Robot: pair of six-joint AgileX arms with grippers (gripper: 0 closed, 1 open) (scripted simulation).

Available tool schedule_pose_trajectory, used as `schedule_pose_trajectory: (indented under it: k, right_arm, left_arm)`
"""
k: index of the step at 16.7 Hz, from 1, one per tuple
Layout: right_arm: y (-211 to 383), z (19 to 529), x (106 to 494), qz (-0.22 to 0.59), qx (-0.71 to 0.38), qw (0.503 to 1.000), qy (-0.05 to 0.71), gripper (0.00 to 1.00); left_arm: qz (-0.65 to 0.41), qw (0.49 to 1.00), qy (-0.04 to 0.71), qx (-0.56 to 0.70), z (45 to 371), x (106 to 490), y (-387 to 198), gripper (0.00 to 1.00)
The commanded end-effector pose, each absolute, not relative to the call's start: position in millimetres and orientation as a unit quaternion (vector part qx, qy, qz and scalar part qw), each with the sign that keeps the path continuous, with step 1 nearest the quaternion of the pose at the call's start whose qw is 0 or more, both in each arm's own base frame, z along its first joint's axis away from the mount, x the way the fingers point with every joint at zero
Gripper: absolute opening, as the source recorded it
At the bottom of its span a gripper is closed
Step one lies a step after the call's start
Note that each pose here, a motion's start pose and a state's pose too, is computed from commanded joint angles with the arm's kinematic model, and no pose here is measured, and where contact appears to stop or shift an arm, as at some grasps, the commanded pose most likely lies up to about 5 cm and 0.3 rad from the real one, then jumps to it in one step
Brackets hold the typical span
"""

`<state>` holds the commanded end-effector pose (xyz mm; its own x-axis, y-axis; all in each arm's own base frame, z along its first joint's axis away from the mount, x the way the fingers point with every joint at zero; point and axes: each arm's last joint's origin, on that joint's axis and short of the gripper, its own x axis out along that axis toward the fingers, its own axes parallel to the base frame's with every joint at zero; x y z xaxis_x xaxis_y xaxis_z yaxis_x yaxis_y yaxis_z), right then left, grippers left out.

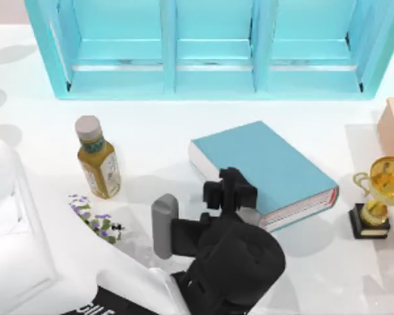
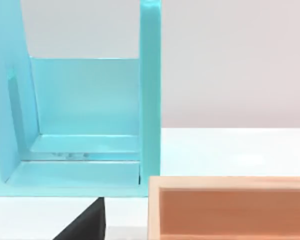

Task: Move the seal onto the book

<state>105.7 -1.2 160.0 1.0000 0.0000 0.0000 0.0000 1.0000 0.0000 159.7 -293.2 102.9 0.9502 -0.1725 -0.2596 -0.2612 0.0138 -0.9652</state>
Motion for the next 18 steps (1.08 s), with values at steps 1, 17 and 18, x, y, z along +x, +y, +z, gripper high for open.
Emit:
schedule_pose_trajectory:
  k: [1,17,18]
  right_arm:
    - [-1.2,160.0,105.7,0.000,0.000,1.000,0.000,1.00]
    - [-1.2,160.0,105.7,0.000,0.000,1.000,0.000,1.00]
    - [-1.2,160.0,105.7,0.000,0.000,1.000,0.000,1.00]
  left_arm:
    - [0.032,0.695,0.155,-0.701,102.9,159.7,-293.2,0.45]
    - [0.033,0.696,0.155,-0.700,101.8,159.7,-292.6,1.00]
    - [0.033,0.696,0.155,-0.700,102.1,159.5,-292.9,1.00]
